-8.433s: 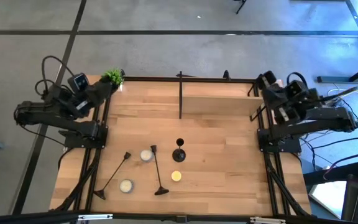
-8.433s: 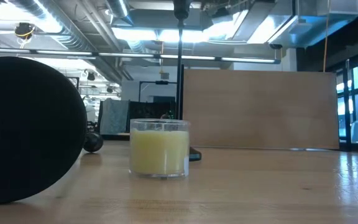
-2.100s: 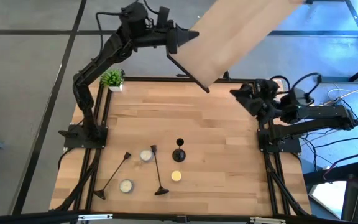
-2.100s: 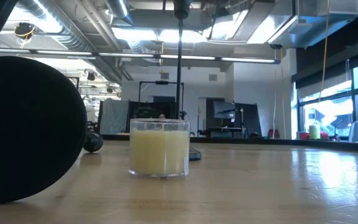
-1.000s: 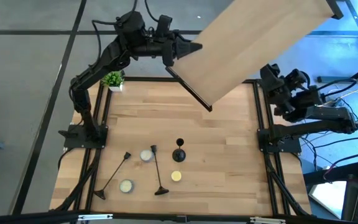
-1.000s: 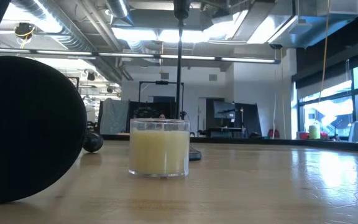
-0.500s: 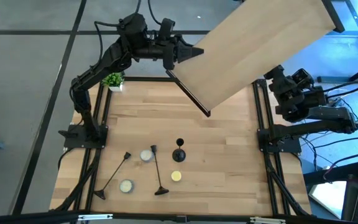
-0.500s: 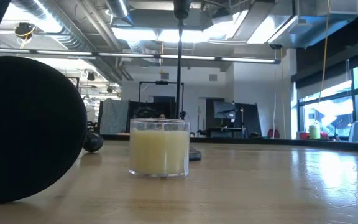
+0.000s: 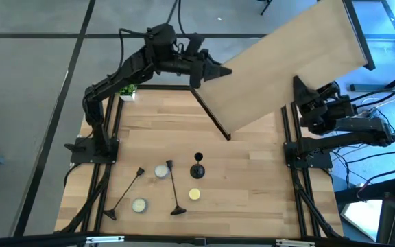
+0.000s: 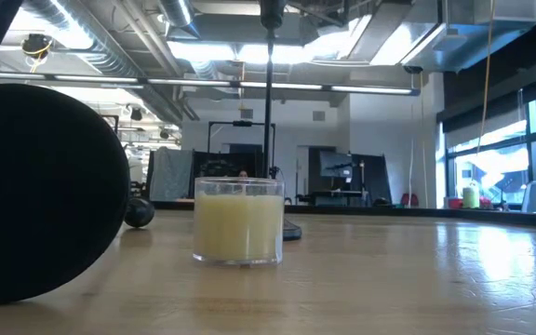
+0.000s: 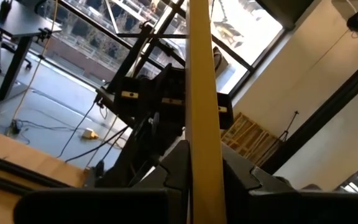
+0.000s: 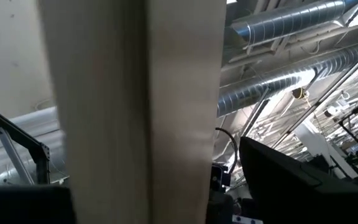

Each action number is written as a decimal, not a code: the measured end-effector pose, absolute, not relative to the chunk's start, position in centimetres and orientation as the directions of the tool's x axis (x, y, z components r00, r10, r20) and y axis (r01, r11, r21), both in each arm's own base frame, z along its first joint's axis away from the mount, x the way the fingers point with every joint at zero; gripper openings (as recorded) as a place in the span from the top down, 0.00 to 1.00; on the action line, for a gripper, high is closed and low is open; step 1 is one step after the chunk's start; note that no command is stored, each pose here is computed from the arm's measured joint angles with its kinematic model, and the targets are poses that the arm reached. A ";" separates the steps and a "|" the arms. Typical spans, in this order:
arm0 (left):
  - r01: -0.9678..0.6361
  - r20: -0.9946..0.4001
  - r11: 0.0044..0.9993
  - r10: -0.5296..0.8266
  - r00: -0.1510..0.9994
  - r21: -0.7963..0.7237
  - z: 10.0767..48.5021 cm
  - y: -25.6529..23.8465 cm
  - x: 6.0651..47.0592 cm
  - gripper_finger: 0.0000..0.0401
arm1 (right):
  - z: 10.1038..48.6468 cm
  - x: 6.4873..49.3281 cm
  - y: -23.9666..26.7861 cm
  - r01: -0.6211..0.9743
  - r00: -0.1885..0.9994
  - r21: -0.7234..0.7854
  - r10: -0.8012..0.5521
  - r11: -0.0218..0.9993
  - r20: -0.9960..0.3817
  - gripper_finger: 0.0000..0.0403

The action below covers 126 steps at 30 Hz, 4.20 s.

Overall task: Pick & Place candle stick holders
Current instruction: Prepare the shelf to begin the demonstration

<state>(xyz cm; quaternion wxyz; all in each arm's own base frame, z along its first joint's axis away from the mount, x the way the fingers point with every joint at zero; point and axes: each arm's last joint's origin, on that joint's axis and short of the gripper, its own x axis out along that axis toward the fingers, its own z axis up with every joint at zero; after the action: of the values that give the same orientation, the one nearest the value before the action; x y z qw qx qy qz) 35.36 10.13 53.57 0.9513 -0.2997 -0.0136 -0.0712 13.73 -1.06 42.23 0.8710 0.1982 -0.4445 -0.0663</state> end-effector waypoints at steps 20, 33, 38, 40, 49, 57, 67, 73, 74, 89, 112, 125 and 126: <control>0.121 0.061 0.817 -0.104 0.993 -0.564 53.8 10.8 34.7 0.90 | 41.8 14.5 -1.1 -0.069 0.633 0.437 -0.299 0.897 0.714 0.74; 0.086 0.022 0.816 -0.090 0.996 -0.572 53.6 11.1 34.1 0.90 | 41.3 14.9 -1.3 -0.084 0.671 0.537 -0.350 0.840 0.653 0.86; 0.127 0.020 0.818 -0.140 0.990 -0.561 53.7 11.1 33.8 0.76 | 41.0 15.1 -1.2 -0.116 0.703 0.576 -0.343 0.809 0.623 0.86; 0.180 0.036 0.809 -0.193 0.980 -0.560 53.9 11.1 33.7 0.71 | 40.7 15.3 -1.2 -0.127 0.733 0.591 -0.326 0.796 0.597 0.86; 0.246 0.095 0.828 -0.230 0.969 -0.503 55.5 11.1 31.9 0.65 | 41.8 15.5 -1.3 -0.093 0.812 0.699 -0.352 0.709 0.466 0.87; 0.256 0.117 0.859 -0.228 0.967 -0.444 56.7 10.3 29.9 0.65 | 45.2 13.6 -1.8 0.083 0.881 0.838 -0.433 0.540 0.192 0.87; 0.276 0.071 0.872 -0.271 0.960 -0.403 56.5 8.6 29.7 0.65 | 45.2 12.5 -3.3 0.300 0.883 0.889 -0.453 0.347 -0.121 0.87; 0.297 0.040 0.877 -0.304 0.952 -0.379 56.2 7.3 30.1 0.65 | 42.1 14.3 -4.6 0.372 0.907 0.871 -0.326 0.321 -0.267 0.87; 0.300 0.038 0.876 -0.309 0.950 -0.377 56.2 7.1 30.2 0.65 | 41.8 14.4 -4.8 0.371 0.910 0.870 -0.313 0.326 -0.271 0.87; 0.382 0.013 0.840 -0.410 0.912 -0.386 55.8 3.7 30.9 0.65 | 34.1 15.7 -11.0 0.171 0.979 0.915 0.040 0.365 -0.198 0.87; 0.392 0.010 0.841 -0.419 0.908 -0.374 55.8 2.6 31.1 0.65 | 29.5 18.1 -16.1 0.062 0.932 0.971 0.335 0.232 -0.140 0.87; 0.357 -0.003 0.863 -0.384 0.923 -0.357 55.7 3.1 31.1 0.72 | 27.5 18.3 -16.6 0.239 0.938 0.943 0.195 0.232 -0.286 0.87; 0.357 -0.002 0.863 -0.383 0.924 -0.357 55.7 3.1 31.0 0.73 | 27.5 18.4 -16.7 0.251 0.939 0.940 0.176 0.232 -0.294 0.87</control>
<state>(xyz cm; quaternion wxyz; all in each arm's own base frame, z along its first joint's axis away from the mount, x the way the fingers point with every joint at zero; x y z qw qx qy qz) 31.05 3.07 55.67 0.9645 -0.1776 0.0366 -0.1919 18.39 -16.67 27.51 0.7658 0.6190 0.1723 -0.0246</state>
